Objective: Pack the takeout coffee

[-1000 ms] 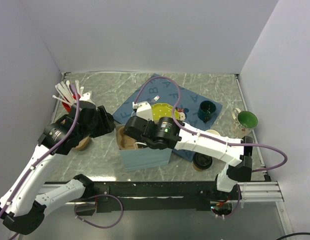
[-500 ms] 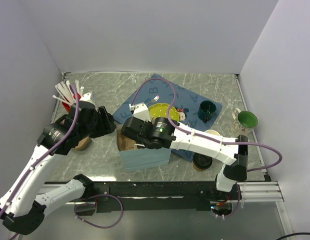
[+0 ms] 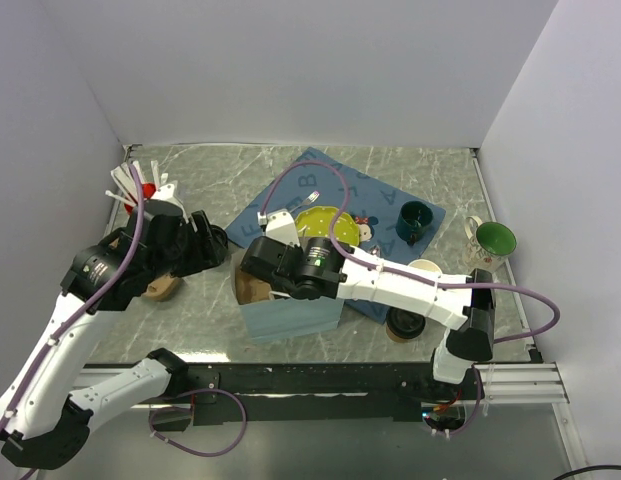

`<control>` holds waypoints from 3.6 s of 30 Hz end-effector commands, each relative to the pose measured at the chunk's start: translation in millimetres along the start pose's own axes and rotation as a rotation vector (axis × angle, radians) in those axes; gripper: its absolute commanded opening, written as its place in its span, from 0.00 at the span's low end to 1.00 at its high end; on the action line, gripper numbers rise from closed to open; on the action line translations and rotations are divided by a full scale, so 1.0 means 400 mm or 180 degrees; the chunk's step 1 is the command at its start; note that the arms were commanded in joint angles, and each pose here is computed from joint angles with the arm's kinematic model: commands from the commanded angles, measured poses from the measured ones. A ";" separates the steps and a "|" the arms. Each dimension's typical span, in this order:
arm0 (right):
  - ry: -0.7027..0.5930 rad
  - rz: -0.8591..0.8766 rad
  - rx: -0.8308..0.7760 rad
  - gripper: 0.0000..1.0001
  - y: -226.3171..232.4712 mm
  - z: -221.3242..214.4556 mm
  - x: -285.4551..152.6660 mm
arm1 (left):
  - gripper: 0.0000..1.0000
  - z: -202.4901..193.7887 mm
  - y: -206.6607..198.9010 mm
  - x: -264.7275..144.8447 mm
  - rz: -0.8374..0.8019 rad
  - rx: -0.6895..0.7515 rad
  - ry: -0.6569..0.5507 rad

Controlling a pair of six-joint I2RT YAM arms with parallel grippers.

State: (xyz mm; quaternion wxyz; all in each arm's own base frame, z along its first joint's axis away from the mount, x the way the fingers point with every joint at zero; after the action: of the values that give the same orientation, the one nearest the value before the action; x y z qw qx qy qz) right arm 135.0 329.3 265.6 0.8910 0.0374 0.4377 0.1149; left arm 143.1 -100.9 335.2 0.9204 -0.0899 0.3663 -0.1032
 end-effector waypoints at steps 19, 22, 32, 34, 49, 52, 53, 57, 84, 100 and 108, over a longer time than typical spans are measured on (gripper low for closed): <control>-0.0237 0.0224 0.0153 0.73 0.003 0.097 -0.110 | 0.77 -0.026 -0.009 -0.042 -0.0292 -0.0018 0.0113; -0.0250 0.0250 0.0198 0.73 -0.005 0.117 -0.148 | 0.76 -0.026 -0.018 -0.032 -0.0365 0.0043 0.0172; -0.0342 0.0395 0.0241 0.66 -0.067 0.161 -0.268 | 0.67 -0.036 -0.036 0.007 -0.0527 0.0113 0.0277; -0.0448 0.0405 0.0269 0.66 -0.096 0.179 -0.292 | 0.65 -0.034 -0.046 0.014 -0.0605 0.0093 0.0305; -0.0066 0.0360 0.0431 0.63 -0.296 0.113 -0.216 | 0.01 -0.004 -0.082 0.004 -0.0709 0.0030 0.0599; -0.0071 0.0381 0.0402 0.61 -0.296 0.118 -0.223 | 0.11 -0.038 -0.065 0.023 -0.0562 -0.0031 0.0743; -0.0102 0.0390 0.0388 0.61 -0.296 0.123 -0.227 | 0.19 -0.051 -0.059 0.033 -0.0501 -0.0038 0.0828; -0.0113 0.0470 0.0360 0.60 -0.287 0.142 -0.249 | 0.65 -0.062 -0.051 0.032 -0.0401 -0.0075 0.0934; 0.0204 0.0559 0.0671 0.00 -0.235 0.180 -0.305 | 0.01 0.036 -0.093 -0.069 -0.0603 -0.0128 0.0764; 0.0210 0.0380 0.0742 0.45 -0.240 0.176 -0.268 | 0.71 -0.012 -0.066 -0.024 -0.0362 -0.0116 0.0946; 0.0085 0.0401 0.0703 0.47 -0.264 0.181 -0.295 | 0.65 -0.020 -0.068 -0.032 -0.0465 -0.0188 0.0895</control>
State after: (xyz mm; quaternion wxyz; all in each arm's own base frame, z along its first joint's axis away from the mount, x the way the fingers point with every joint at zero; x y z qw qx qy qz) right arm 143.5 216.7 368.1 0.8537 0.1568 0.4812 0.1223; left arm 132.1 -125.9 341.8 0.8467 -0.1171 0.4948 -0.1565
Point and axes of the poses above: each gripper's point midway between its finger pads, its own x axis out along the fingers, its own y axis along the line the jaws close on, z = x × y, the point moved 7 cm from there along -x, back along the fingers, and after that the axes turned 15 degrees about x, right-handed, at the moved point
